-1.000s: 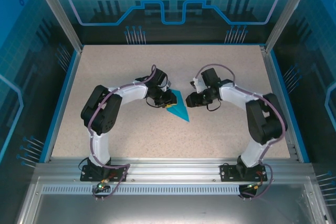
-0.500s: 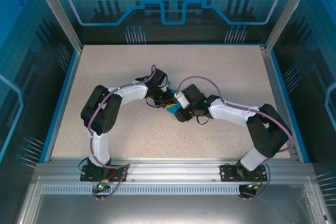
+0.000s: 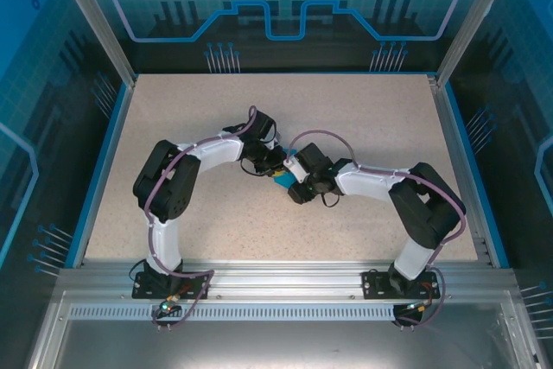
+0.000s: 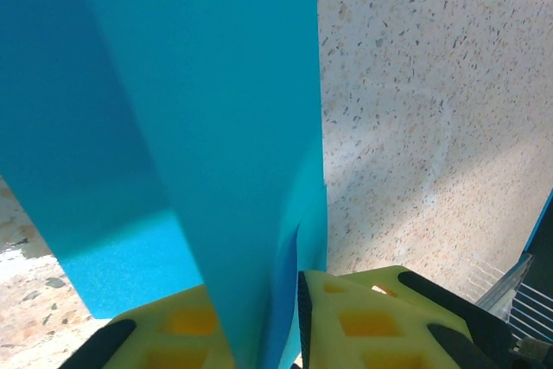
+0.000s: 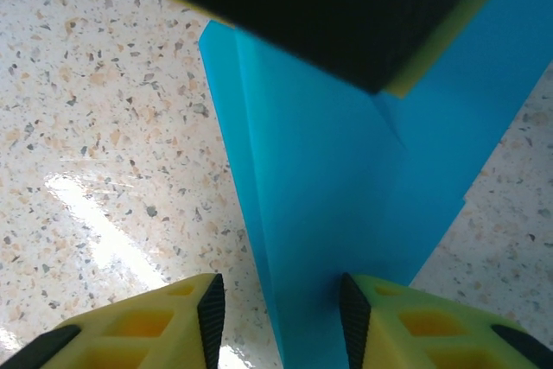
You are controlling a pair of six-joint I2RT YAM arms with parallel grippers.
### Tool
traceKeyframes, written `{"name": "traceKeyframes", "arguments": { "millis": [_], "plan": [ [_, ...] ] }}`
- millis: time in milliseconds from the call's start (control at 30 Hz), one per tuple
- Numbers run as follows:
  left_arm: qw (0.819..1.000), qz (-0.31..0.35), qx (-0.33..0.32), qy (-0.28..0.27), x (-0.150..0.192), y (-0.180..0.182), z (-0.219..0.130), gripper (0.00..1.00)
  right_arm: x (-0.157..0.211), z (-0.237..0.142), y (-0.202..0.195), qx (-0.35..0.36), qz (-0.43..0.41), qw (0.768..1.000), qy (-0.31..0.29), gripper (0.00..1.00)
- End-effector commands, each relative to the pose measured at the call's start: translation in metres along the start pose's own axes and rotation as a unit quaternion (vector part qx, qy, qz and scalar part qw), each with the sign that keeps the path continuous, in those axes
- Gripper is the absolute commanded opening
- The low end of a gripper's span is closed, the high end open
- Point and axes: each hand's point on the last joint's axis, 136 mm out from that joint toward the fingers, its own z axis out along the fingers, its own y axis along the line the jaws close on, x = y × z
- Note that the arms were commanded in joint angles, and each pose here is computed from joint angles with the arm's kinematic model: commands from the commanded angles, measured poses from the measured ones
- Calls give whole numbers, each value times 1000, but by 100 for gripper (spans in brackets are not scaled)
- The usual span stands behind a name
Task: Fold a paper plane with a square sheet of paper (fold left side to right side)
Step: Fourth fold the wing at the center of the table.
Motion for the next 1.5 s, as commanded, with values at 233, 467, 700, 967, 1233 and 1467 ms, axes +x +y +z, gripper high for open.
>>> {"name": "traceKeyframes", "arguments": {
  "millis": [233, 467, 700, 967, 1233, 1467],
  "plan": [
    [1000, -3, -3, -10, -3, -10, -12, 23, -2, 7, -8, 30, -4, 1000, -2, 37],
    [1000, 9, 2, -15, -3, -13, -18, 29, -1, 7, -10, 28, -1, 1000, 1, 26],
    [999, 12, 9, -35, -4, -11, -41, 45, 1, 9, -9, 20, 1, 1000, 5, 17],
    [999, 9, 18, -51, -6, -6, -58, 68, 4, 12, -6, 7, 4, 1000, 11, 15],
    [997, -8, 21, -72, -12, 9, -71, 70, 7, 9, -5, -8, 25, 1000, 5, 15],
    [997, -12, 35, -63, -1, 17, -64, 64, 0, 1, -6, -67, 69, 995, -21, 13]
  ]
}}
